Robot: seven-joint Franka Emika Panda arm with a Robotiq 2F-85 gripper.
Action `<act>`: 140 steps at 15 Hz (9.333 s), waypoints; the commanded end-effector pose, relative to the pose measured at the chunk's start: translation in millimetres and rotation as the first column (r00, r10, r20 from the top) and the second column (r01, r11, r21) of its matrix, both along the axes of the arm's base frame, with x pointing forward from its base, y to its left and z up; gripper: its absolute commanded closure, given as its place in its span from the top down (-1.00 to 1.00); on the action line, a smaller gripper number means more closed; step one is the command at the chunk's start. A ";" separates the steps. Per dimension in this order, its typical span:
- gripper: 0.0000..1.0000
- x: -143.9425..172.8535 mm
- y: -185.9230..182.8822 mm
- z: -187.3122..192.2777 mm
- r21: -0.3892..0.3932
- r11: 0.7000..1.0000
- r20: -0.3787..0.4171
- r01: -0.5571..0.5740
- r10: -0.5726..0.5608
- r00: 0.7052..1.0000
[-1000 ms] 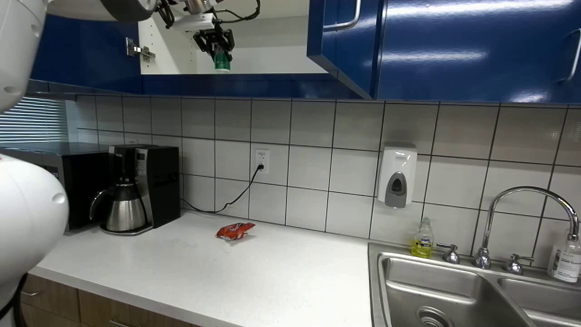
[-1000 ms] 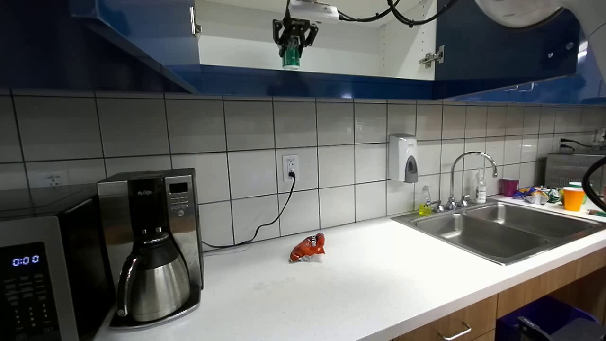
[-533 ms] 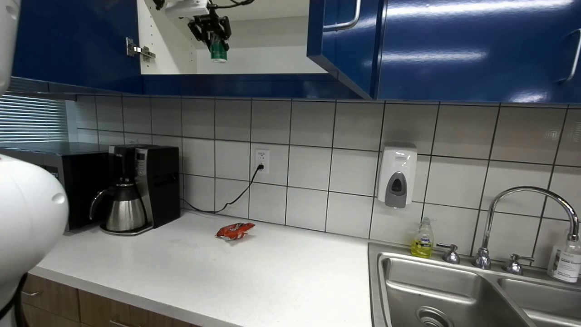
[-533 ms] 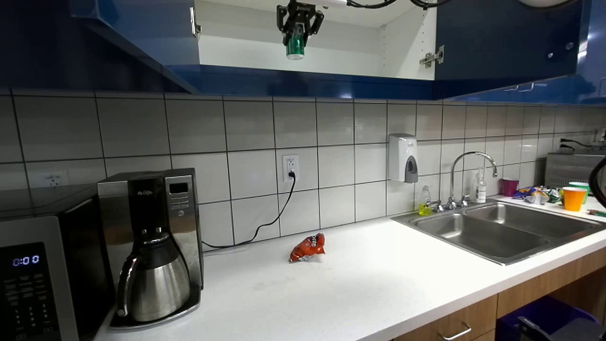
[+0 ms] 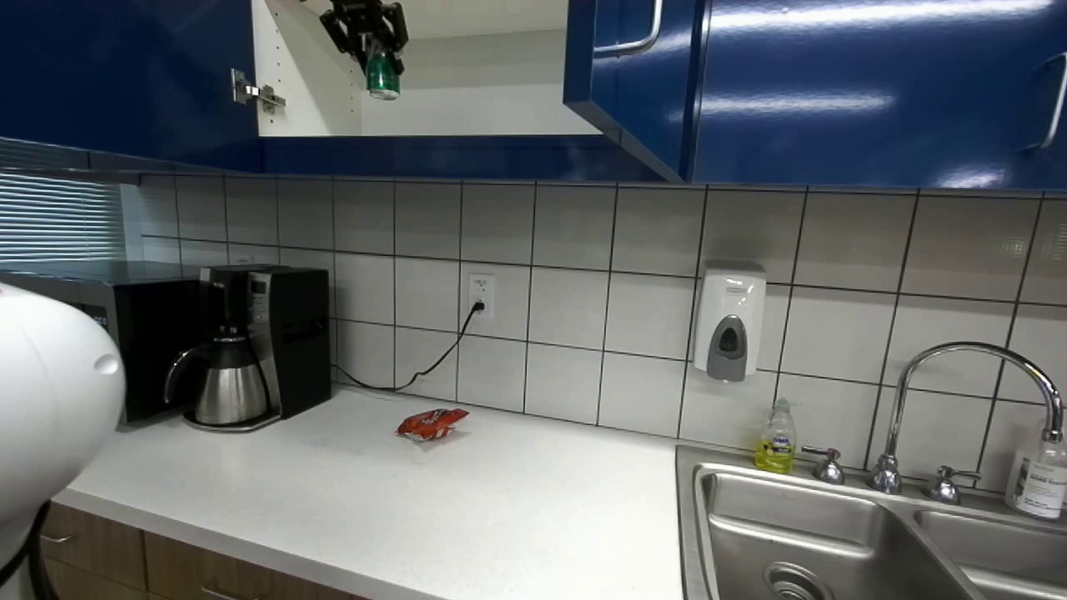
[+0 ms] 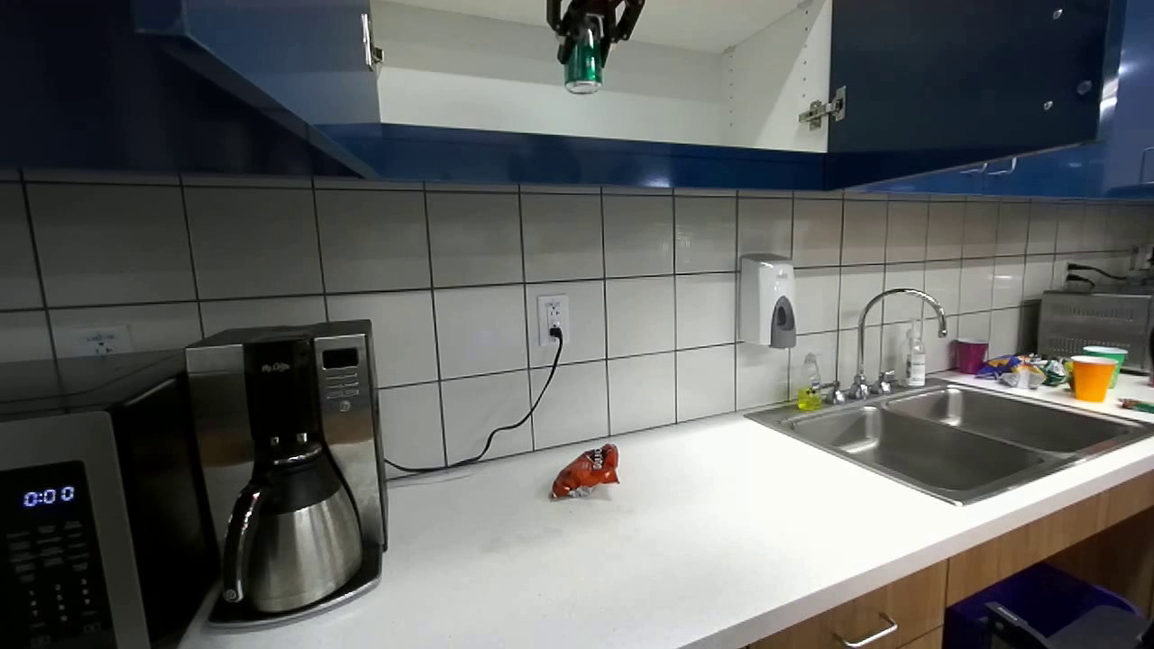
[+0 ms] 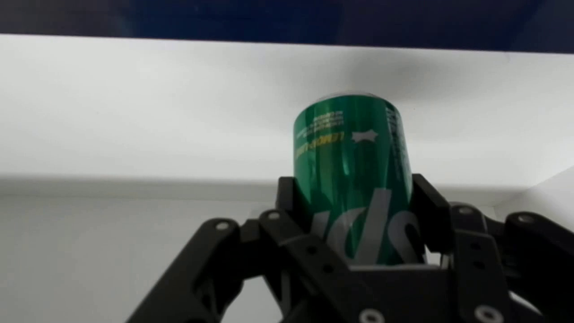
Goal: Remove the can from the top cupboard
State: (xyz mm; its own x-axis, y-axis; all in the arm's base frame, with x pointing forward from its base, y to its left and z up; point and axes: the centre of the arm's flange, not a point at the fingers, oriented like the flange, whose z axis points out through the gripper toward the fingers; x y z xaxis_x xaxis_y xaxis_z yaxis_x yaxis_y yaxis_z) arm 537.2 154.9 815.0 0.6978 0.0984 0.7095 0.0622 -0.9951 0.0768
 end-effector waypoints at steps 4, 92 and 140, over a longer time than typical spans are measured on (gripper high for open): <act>-0.23 -85.6 -26.0 -29.1 -0.006 1.000 -0.032 0.005 -0.005 0.999; -0.23 -57.6 -110.4 -612.1 0.054 0.998 -0.204 -0.038 0.048 0.978; 1.00 -18.1 -65.6 -698.5 0.041 0.998 -0.259 -0.041 0.051 0.965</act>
State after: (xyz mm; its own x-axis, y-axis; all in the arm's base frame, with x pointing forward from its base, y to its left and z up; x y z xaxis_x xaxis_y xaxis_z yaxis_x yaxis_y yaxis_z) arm 557.3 90.7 110.8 0.8539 0.1135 0.5079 0.1139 -0.9930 0.0302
